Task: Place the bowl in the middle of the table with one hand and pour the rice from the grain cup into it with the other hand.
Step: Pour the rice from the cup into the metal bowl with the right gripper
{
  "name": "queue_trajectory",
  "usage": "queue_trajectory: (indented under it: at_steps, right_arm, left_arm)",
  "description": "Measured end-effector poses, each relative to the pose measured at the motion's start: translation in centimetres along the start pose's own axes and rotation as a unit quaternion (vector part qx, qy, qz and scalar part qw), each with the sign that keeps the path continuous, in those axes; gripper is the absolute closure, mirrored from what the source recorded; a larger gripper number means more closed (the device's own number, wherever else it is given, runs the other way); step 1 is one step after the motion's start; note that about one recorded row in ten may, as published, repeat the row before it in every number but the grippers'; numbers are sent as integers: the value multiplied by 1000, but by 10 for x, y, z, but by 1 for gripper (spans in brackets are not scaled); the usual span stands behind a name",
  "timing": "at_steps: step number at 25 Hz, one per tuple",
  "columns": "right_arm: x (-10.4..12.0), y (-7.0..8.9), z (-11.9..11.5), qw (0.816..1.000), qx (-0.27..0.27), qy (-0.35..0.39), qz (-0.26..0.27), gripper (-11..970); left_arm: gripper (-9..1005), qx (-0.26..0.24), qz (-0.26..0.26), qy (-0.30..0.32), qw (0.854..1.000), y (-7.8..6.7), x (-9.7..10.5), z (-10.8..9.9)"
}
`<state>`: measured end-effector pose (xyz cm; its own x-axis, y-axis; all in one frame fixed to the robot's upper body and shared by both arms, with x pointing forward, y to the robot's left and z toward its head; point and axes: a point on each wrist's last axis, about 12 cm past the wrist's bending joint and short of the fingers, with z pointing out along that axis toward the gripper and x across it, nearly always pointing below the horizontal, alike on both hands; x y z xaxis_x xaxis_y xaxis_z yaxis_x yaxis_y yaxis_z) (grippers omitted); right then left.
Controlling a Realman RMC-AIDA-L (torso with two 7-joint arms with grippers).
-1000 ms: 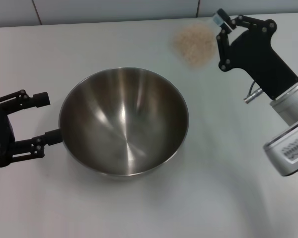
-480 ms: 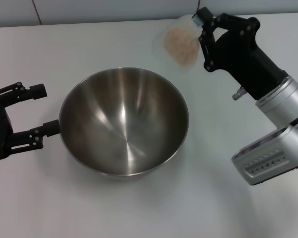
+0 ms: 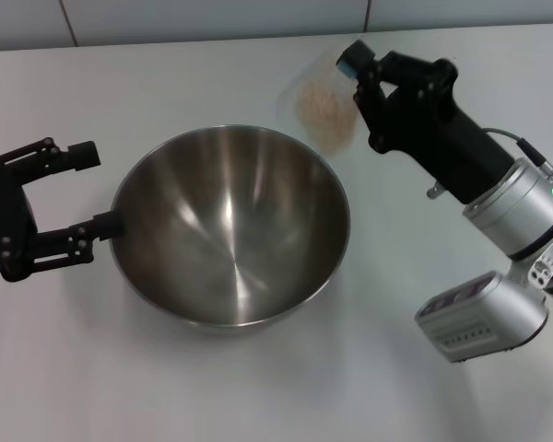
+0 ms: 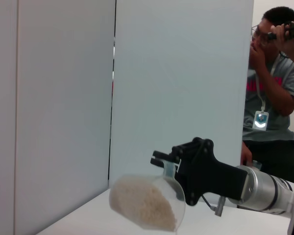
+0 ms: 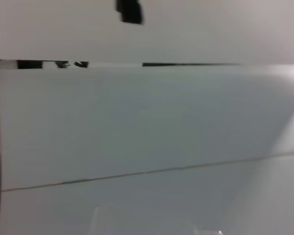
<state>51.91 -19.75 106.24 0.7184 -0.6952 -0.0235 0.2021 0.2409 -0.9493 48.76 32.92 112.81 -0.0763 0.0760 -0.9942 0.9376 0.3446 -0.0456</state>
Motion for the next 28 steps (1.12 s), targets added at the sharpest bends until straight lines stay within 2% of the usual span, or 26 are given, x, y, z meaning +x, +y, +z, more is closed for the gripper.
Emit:
queue_trajectory:
  at_steps: [16, 21, 28]
  right_arm:
    - [-6, 4, 2, 997, -14, -21, -73, 942]
    - [-10, 5, 3, 991, -11, -26, -131, 942]
    - [-11, 5, 5, 988, -10, -29, -154, 942]
  left_arm:
    - [184, 3, 6, -2, 1000, 3, -3, 4]
    - [183, 2, 5, -2, 1000, 3, -3, 4]
    - [183, 1, 8, -3, 1000, 3, -2, 5]
